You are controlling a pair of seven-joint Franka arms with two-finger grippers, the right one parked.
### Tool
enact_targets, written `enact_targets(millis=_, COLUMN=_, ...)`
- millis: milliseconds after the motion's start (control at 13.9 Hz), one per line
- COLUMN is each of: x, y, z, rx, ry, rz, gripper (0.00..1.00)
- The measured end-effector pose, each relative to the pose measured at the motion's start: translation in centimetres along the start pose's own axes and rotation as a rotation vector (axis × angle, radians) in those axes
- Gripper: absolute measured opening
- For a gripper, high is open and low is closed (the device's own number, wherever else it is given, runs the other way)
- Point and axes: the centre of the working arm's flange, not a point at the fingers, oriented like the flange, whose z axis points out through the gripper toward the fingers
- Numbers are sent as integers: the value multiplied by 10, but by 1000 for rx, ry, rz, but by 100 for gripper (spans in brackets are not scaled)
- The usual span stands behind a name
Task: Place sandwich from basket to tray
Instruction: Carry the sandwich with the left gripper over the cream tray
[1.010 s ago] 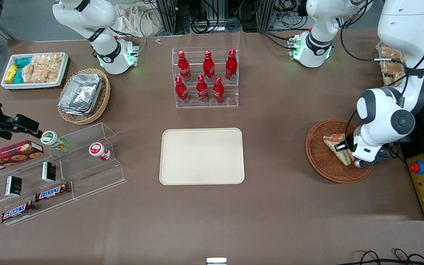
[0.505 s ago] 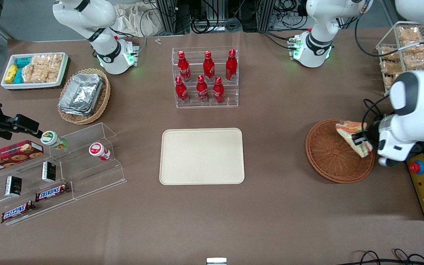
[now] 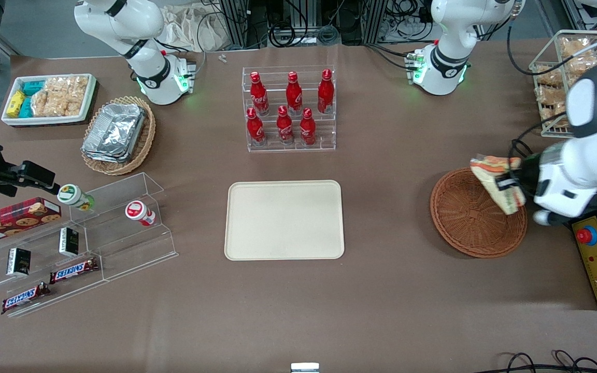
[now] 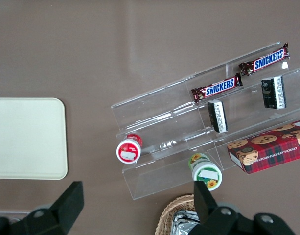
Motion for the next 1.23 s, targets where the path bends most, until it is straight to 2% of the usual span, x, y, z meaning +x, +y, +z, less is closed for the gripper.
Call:
enact_targets(millis=289, x=-76, y=127, z=6, rx=10, ry=12, rz=230, gripper=16)
enact_targets(millis=505, x=-110, y=198, z=28, rx=-27, ry=65, rz=354, gripper=16)
enact_targets(millis=649, x=-125, y=244, z=68, rx=-45, ry=58, rz=389, gripper=16)
enact_targets(millis=866, x=-113, y=289, z=144, rx=-87, ry=50, rz=388, gripper=16)
enact_targets(millis=1155, x=-81, y=309, z=235, rx=-49, ry=121, rz=377, gripper=16)
enact_targets(millis=1227, x=-77, y=311, z=251, rx=-47, ry=125, rz=378, gripper=16)
